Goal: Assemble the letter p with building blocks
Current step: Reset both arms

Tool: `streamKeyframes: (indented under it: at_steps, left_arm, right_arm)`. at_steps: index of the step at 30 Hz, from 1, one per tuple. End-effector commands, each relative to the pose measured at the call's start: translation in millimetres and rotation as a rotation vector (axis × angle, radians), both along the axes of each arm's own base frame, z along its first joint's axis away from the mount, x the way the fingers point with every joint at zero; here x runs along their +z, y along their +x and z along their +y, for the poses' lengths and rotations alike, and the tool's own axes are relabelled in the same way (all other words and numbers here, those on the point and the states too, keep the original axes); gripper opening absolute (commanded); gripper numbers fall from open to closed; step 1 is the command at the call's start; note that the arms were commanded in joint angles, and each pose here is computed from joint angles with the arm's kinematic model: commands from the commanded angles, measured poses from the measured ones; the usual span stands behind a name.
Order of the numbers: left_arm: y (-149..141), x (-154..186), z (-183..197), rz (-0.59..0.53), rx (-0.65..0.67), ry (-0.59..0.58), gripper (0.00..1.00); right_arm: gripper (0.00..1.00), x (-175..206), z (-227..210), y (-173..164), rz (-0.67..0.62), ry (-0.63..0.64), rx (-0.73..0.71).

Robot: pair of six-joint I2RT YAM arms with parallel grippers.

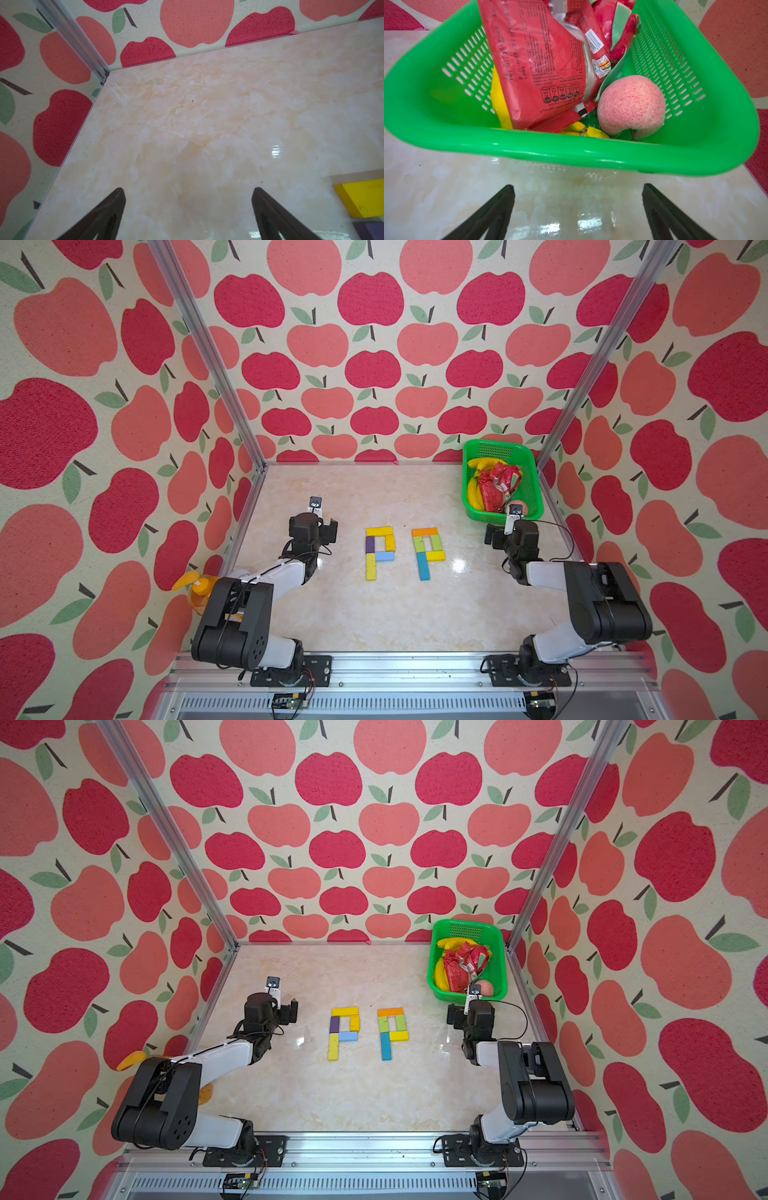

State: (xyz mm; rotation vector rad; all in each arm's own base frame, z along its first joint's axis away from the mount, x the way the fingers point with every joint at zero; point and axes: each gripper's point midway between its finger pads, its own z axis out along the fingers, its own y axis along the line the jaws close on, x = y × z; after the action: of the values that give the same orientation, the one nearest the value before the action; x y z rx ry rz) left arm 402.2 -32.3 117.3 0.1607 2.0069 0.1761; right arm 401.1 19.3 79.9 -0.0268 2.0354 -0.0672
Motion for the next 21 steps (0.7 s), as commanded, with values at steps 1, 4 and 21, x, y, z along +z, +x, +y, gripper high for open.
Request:
streamKeyframes:
  at_steps: [1, 4, 21]
  left_arm:
    - [-6, -14, -6, -0.041, -0.077, 0.000, 0.98]
    - [-5, -22, -9, -0.026, -0.099, -0.014, 0.98]
    - [-9, -35, -3, -0.058, -0.147, -0.114, 0.98]
  right_arm:
    - [0.99, 18, 1, 4, -0.076, -0.003, 0.020]
    - [0.99, 18, 1, 4, -0.076, -0.003, 0.021]
    - [0.99, 15, 2, -12, -0.164, 0.055, 0.064]
